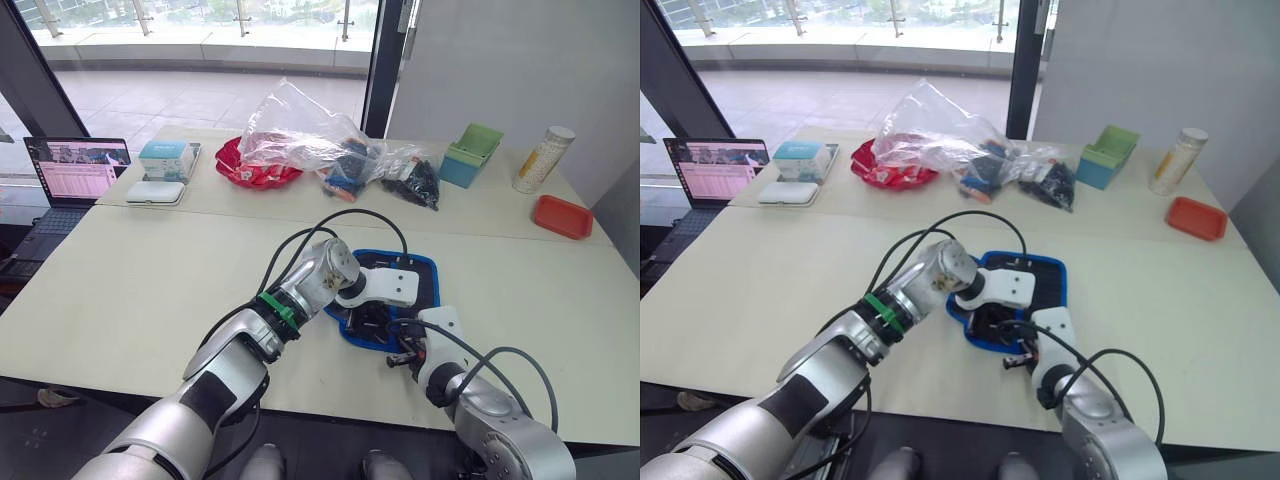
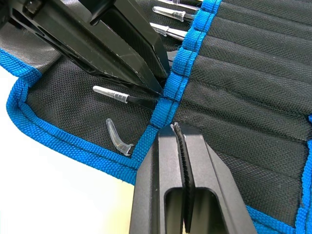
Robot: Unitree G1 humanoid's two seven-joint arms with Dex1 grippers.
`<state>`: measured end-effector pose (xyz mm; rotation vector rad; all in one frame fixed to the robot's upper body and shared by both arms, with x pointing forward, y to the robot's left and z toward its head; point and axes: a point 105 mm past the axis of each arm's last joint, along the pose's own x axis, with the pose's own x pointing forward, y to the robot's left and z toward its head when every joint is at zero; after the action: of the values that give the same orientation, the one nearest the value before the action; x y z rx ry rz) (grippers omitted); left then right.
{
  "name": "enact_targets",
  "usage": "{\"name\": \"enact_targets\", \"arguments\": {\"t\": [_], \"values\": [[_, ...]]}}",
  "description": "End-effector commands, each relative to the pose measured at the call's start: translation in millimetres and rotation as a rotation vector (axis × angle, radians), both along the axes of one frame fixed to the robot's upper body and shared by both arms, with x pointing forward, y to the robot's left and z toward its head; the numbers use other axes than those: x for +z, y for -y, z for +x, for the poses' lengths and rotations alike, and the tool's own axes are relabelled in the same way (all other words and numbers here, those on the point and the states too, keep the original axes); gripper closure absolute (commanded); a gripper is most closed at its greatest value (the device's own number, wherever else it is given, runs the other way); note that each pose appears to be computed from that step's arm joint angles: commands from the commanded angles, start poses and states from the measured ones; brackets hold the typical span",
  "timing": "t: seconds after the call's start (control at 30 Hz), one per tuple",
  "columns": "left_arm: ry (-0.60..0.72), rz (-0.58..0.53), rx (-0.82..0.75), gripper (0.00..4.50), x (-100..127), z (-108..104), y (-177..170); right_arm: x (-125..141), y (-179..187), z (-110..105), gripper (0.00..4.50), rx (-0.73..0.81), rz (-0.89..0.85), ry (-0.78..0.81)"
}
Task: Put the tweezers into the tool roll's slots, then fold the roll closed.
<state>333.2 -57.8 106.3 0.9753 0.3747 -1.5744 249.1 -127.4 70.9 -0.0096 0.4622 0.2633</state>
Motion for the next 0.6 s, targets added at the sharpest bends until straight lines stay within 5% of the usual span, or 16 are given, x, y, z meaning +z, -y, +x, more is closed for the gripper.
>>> {"name": "enact_targets", "arguments": {"t": [0.03,0.07,0.3,0.43,0.6], "values": [[0.008,-0.091,-0.030,4.48,20,-5,7,-34,-3,-15,4.50,0.021,-0.005,-0.168],[0.012,-0.106,-0.021,3.57,26,-2,3,-34,-3,-15,4.50,0.022,-0.005,-0.168],[0.003,-0.256,0.069,1.34,83,3,-51,-34,-2,-8,4.50,0.035,-0.013,-0.162],[-0.081,-0.331,0.158,0.02,88,-1,-89,-32,-1,-5,4.50,0.049,-0.022,-0.156],[-0.004,-0.495,0.287,0.02,74,-4,-146,-29,2,-6,4.50,0.076,-0.047,-0.142]]}}
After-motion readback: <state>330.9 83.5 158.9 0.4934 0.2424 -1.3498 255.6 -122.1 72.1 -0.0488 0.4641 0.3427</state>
